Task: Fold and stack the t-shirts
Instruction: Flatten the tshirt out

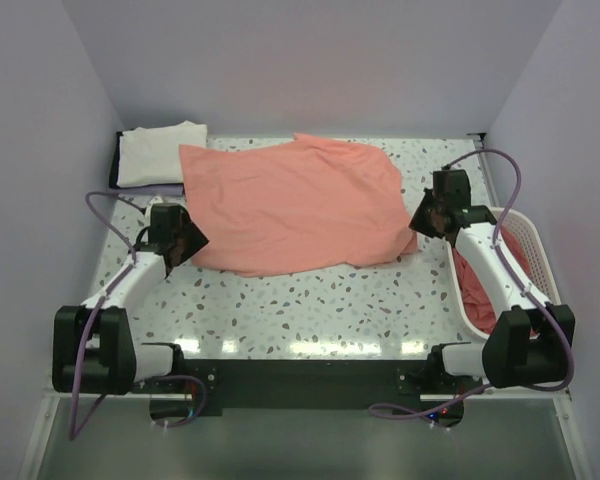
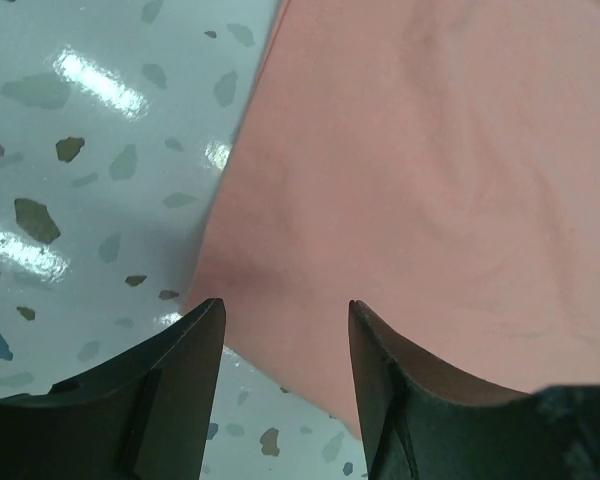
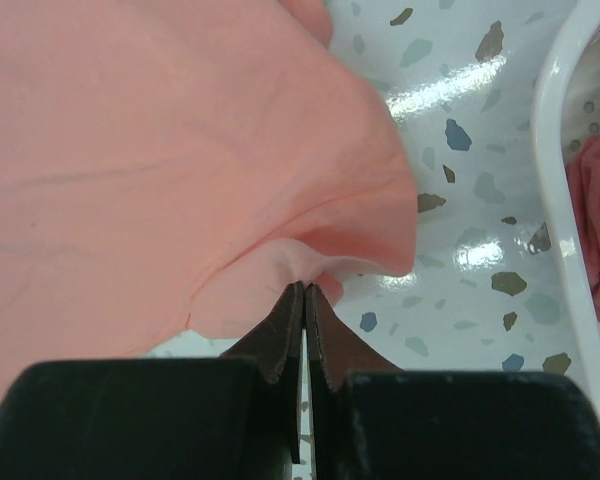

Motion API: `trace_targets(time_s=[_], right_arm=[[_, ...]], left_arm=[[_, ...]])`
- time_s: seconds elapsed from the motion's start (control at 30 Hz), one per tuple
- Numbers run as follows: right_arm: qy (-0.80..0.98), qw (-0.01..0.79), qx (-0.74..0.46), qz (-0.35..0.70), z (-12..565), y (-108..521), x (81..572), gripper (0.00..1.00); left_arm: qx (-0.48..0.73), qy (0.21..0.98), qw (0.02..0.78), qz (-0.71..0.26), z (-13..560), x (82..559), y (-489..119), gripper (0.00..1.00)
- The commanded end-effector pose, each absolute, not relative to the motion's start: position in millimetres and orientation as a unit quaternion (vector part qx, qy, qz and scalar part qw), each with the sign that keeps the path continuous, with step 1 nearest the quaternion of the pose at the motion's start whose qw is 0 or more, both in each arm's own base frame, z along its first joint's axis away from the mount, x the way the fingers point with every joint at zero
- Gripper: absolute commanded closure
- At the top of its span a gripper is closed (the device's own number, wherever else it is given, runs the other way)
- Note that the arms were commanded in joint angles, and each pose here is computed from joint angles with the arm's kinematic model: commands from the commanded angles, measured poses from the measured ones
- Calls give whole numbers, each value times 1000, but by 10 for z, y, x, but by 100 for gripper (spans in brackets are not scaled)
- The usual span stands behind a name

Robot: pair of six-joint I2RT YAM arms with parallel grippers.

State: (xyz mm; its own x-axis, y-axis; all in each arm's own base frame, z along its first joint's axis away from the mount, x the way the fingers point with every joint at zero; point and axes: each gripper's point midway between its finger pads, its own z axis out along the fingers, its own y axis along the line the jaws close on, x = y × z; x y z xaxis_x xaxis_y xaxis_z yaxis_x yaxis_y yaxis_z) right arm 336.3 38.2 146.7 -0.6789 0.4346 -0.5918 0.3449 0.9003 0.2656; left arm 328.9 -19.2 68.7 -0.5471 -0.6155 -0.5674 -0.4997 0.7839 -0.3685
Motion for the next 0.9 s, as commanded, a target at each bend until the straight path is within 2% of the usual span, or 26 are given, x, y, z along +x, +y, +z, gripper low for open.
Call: trace_targets(time_s=[0.0,0.23,0.4,0.6,0.7,0.73,0.87], right_arm=[[897,375,221,78,1597,384,3547,100],[891,384,220,106,1649,460,3470,100],[884,397,217,117,1743,471,3376,100],[880,407,215,120,1842,461,3276,100],[874,420,213,119,1941,439,3218,100],[873,422,213,117,1964,429,3202,100],[868,437,208,111,2113,386,3091,100]], left_arm=[[-346,842,399,-109,858,3239,-180,43],[-380,831,393,-101,523,2859,-131,42],[-379,832,386,-121,430,2948,-209,42],[-367,823,411,-139,497,3162,-244,52],[-359,822,420,-138,538,3242,-237,65],[-358,821,423,-136,581,3283,-229,76],[-348,824,428,-127,696,3284,-202,98]])
